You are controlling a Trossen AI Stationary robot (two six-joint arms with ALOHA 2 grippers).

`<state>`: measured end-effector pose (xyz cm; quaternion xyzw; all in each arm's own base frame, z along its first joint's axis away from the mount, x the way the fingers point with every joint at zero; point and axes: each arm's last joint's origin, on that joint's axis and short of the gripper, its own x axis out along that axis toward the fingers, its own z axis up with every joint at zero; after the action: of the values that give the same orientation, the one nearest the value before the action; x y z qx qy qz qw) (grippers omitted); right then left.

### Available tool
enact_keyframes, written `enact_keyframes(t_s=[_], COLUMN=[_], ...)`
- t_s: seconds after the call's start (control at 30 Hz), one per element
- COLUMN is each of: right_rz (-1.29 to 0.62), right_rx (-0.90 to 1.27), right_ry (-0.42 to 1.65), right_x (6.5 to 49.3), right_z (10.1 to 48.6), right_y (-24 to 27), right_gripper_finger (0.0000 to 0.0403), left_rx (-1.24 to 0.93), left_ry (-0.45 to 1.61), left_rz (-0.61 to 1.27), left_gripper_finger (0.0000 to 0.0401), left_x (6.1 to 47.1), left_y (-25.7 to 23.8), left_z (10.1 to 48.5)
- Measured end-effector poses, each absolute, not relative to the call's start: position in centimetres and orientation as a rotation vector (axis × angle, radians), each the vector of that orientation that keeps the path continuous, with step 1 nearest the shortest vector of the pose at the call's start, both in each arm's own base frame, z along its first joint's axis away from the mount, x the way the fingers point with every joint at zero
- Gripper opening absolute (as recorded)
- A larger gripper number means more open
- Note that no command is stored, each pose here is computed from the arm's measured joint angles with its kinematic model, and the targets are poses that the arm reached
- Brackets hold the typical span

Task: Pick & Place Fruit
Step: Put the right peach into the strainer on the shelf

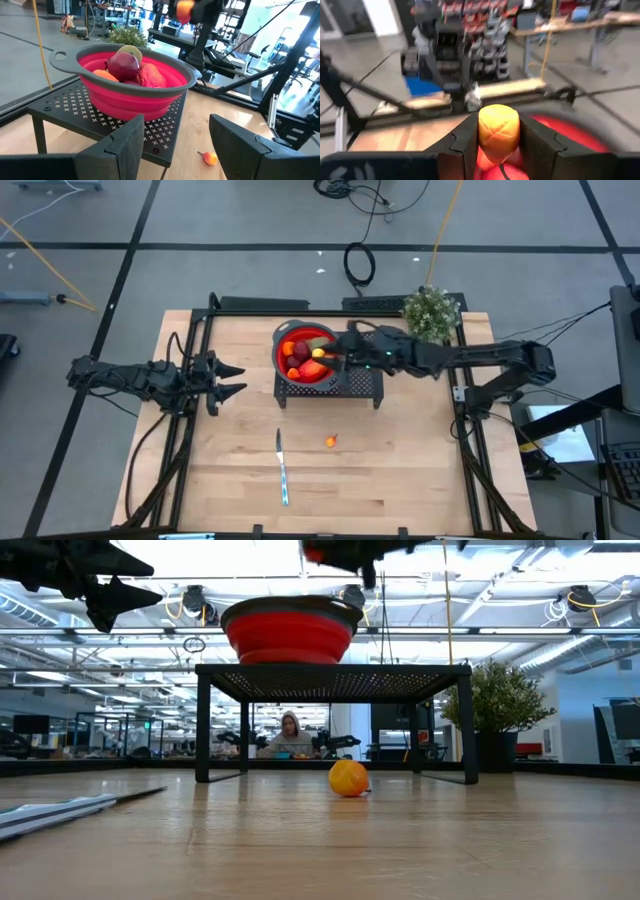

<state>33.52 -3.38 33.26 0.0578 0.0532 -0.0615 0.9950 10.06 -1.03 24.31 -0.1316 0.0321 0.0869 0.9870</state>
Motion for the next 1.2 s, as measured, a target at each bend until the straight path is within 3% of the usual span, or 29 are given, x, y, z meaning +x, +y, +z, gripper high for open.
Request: enact_keyframes(t_s=[0.63,1.2], right_rz=[-0.025,0.037], right_rx=[-0.083,-0.169], right_ry=[0.332,0.35], right_x=[34.0,34.5], right_z=[30.0,29.2], right_y=[-5.1,-5.3], right_gripper_finger=[0.0116,0.0116], left_rx=[-0.289,-0.281], left_ry=[0.064,0.065], left_rz=[0.175,0.18], left_gripper_finger=[0.0223,0.0223], left_x=[10.1,10.1], left_y=[-1.0,-1.0], left_z=[24.3,24.3])
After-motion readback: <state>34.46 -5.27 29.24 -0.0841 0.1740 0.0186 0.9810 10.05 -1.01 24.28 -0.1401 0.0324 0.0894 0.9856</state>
